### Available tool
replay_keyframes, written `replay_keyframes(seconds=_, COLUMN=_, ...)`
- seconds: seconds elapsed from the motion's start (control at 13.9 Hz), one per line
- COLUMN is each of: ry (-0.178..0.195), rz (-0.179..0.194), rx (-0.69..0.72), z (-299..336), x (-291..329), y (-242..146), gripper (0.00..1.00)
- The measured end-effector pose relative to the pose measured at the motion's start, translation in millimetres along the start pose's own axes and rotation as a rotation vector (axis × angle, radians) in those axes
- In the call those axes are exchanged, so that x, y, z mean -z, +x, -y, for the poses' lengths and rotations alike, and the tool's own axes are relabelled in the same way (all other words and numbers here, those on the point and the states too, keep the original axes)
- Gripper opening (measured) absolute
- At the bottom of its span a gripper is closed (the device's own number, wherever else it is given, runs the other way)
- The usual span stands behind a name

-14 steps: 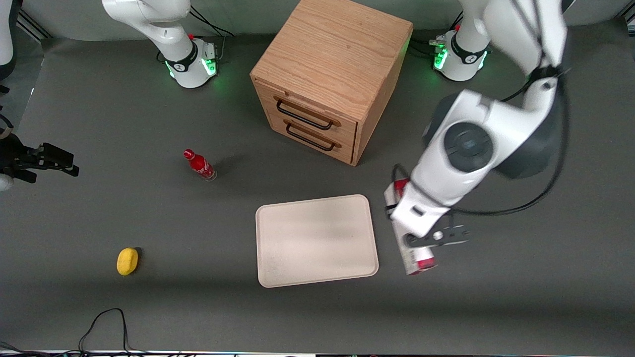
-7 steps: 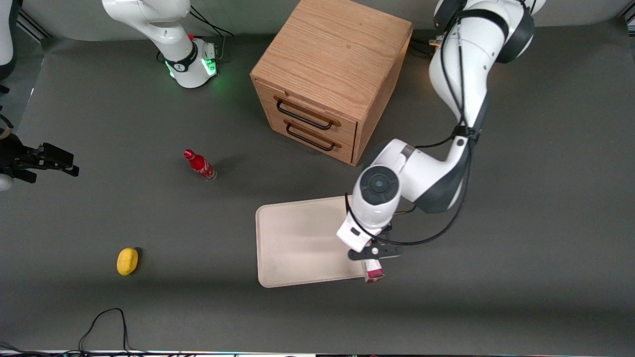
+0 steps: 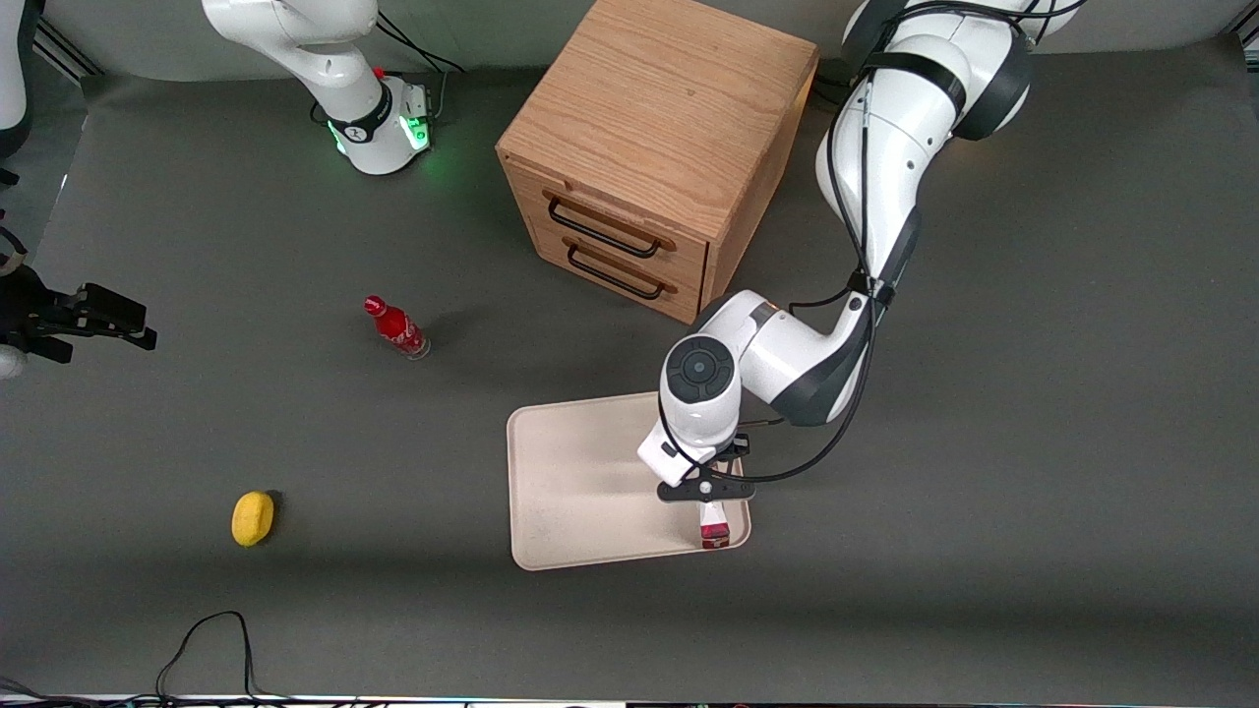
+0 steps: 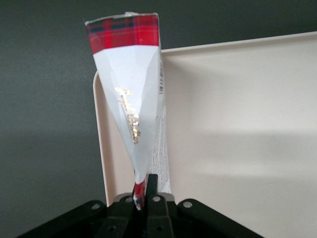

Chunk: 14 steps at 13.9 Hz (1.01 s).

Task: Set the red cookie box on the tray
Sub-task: 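Carry the held cookie box over the cream tray, then lower the box onto the tray and open the left gripper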

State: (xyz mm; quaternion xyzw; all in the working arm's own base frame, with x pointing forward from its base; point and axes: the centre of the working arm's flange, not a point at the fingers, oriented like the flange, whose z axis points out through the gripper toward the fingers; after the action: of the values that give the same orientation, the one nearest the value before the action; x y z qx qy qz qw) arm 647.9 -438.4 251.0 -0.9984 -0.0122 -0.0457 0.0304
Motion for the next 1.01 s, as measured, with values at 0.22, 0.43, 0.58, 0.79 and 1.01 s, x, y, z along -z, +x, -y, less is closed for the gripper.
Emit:
replay_keyframes(seconds=0.22, ry=0.003, rz=0.001, rx=0.001, z=1.4, x=-1.6, y=0.3, gripper=0.04)
replay_keyframes(seconds=0.43, ry=0.003, rz=0.001, rx=0.002, z=1.8, x=-1.6, y=0.5, gripper=0.08)
replay_keyframes(seconds=0.58, ry=0.002, rz=-0.002, rx=0.004, z=2.5, x=-0.1, y=1.5, gripper=0.26)
replay_keyframes(seconds=0.79, ry=-0.001, rz=-0.008, rx=0.008, z=3.3, x=4.1, y=3.1, gripper=0.59)
replay_keyframes(seconds=1.01, ry=-0.005, rz=-0.018, rx=0.017, z=7.0, x=13.7, y=7.6, gripper=0.90)
